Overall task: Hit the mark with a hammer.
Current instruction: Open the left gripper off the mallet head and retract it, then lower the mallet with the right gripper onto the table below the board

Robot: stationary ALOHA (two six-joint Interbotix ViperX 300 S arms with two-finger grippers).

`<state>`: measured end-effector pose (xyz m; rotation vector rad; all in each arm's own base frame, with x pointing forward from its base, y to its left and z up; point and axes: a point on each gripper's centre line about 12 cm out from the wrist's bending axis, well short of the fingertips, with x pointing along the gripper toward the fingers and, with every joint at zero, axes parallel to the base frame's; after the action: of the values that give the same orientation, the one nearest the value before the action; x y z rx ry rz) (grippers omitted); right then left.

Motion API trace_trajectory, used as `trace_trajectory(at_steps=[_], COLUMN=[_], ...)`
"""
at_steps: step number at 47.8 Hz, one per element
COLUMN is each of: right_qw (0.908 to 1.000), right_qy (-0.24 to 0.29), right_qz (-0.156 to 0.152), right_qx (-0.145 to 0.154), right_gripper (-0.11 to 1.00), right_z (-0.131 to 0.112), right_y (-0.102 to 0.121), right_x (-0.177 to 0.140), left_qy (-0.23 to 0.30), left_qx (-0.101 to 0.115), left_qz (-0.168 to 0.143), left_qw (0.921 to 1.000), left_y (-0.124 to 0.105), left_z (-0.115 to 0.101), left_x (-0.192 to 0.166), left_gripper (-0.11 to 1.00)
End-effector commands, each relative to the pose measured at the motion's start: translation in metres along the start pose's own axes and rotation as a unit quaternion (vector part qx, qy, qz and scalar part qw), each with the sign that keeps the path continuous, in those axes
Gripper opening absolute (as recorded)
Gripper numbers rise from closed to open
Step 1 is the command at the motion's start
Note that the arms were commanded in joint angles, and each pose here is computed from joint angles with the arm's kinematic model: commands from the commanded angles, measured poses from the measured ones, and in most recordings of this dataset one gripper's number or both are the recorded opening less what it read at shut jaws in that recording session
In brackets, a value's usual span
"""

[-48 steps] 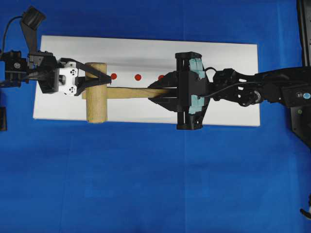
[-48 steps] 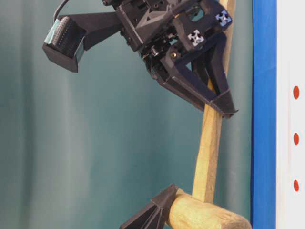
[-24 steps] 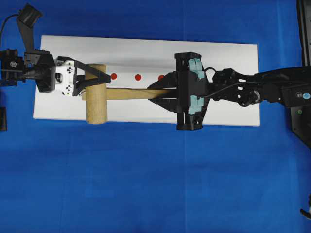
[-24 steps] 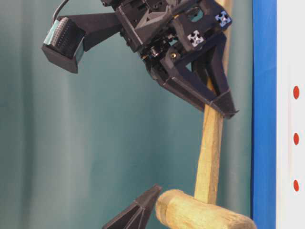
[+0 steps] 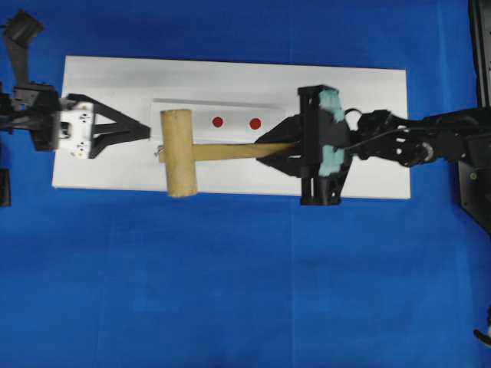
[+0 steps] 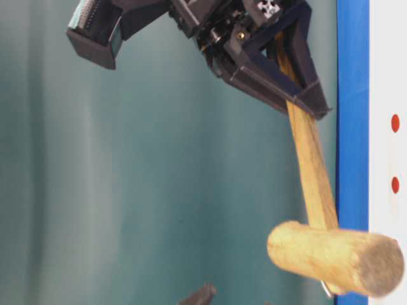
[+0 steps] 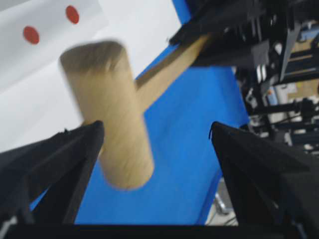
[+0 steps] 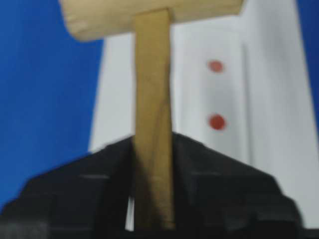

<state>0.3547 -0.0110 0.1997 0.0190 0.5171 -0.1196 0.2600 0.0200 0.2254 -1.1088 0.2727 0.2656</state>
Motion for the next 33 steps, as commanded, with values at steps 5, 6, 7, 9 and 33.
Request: trace_trajectory(at_steps=[5,6,7,9,33], right_qw=[0.9997,0.9997,0.9997,0.9997,0.9991], right_qy=[-0.023,-0.023,-0.023,-0.022,-0.023], right_qz=[0.0,0.0,0.0,0.001,0.009], right_qx=[0.01,0.011,0.013,0.014,0.036], right_gripper=[0.08,0.08,0.08,0.08,0.08], right_z=[0.01,0.01,0.009,0.007,0.008], right_y=[0.0,0.0,-0.001,0.0,0.007], right_x=[-0.014,-0.015,-0.016,-0.017,-0.019], left_qy=[-0.006,-0.006,-0.005,-0.005,-0.01], left_qx=[0.003,0.002,0.003,0.003,0.063], left_qz=[-0.016,-0.016,-0.016,-0.015,0.004], left_qw=[0.9999,0.9999,0.9998,0.9999,0.998], left_y=[-0.004,-0.003,-0.003,-0.002,0.005], left_z=[0.001,0.001,0.0,0.0,0.004], left_x=[-0.018,-0.02,-0.022,-0.027,-0.035], left_gripper=[0.9,0.9,0.9,0.9,0.9])
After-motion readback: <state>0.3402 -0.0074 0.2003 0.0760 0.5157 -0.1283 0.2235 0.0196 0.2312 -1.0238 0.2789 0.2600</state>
